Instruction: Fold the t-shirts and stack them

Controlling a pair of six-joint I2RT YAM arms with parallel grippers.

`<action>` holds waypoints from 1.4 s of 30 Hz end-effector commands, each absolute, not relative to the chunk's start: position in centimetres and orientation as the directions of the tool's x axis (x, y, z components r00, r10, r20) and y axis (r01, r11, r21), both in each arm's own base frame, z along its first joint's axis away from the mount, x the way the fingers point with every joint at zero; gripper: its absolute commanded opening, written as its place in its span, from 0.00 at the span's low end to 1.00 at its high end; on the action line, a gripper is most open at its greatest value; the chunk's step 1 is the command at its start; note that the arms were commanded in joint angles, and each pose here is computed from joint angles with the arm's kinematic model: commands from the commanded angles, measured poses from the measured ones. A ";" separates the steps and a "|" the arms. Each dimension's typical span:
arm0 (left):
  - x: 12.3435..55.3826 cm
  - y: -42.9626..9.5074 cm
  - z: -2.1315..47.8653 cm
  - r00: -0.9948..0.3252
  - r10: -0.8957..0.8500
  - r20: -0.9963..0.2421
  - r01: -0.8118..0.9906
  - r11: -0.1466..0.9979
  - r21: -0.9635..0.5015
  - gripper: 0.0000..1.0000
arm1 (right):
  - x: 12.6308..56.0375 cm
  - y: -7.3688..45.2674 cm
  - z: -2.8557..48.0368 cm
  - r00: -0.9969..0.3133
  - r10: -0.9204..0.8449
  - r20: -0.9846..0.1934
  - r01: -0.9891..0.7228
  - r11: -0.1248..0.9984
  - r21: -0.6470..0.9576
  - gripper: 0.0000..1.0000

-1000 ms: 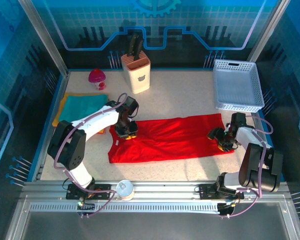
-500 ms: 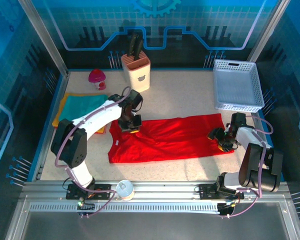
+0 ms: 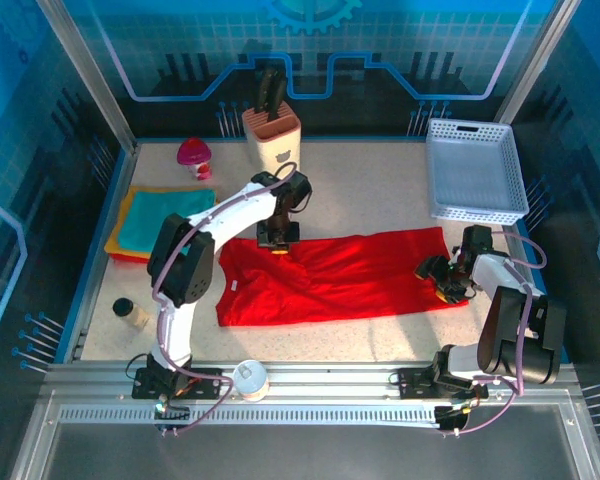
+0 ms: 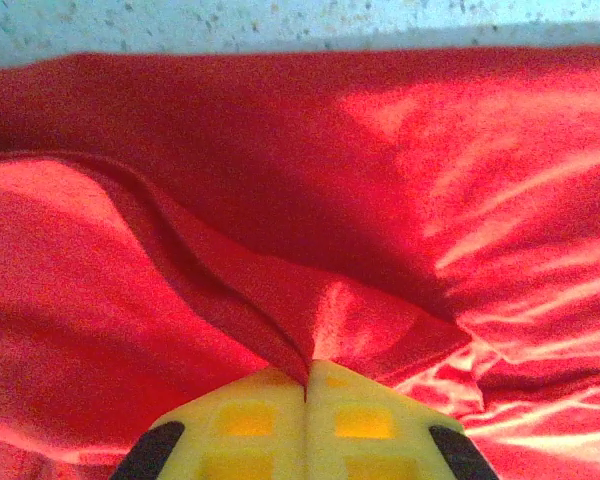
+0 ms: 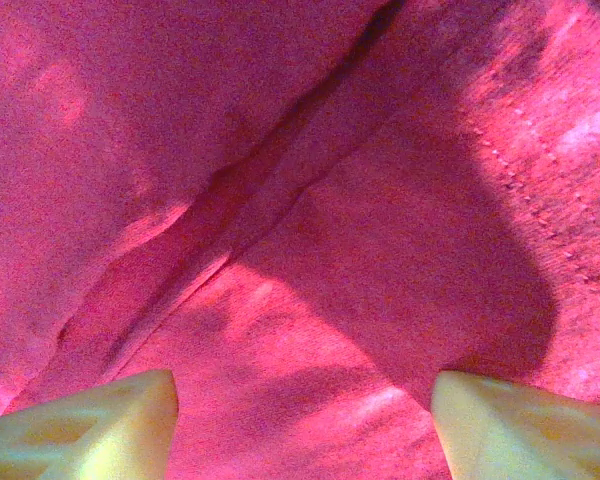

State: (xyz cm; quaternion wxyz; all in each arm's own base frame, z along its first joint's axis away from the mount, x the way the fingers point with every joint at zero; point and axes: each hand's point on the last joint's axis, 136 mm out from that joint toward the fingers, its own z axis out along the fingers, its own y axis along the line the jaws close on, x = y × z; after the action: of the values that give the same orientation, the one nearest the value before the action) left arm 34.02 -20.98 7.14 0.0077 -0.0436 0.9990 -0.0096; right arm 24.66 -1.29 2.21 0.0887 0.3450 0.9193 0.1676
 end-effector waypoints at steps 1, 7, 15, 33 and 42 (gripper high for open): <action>34.6 -20.3 7.6 -0.998 -0.059 -0.022 -0.060 0.997 0.056 0.00 | 22.6 -0.6 0.7 -0.747 0.664 0.038 0.632 0.690 0.354 0.70; 36.2 -20.9 7.1 -0.997 -0.063 -0.041 -0.066 0.996 0.061 0.05 | 22.5 -0.5 0.7 -0.749 0.662 0.039 0.629 0.691 0.356 0.70; 35.4 -19.9 7.6 -0.996 -0.059 -0.063 -0.065 0.994 0.084 0.56 | 22.5 -0.6 1.2 -0.755 0.655 0.022 0.619 0.702 0.354 0.70; 23.3 -17.3 3.1 -0.971 -0.222 0.086 -0.226 0.974 -0.034 0.60 | 25.9 4.0 6.8 -0.910 0.337 -0.243 0.293 0.935 0.199 0.80; 23.3 -15.5 1.9 -0.965 -0.239 0.108 -0.238 0.971 0.020 0.58 | 29.7 4.7 6.4 -0.932 0.298 -0.208 0.266 0.949 0.169 0.82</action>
State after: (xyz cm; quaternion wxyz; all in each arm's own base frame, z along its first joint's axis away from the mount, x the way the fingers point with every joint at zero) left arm 22.86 -15.77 1.49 -0.0573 -0.1192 0.9912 -0.0045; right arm 28.71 4.45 6.55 0.1268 0.1565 0.9758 0.0845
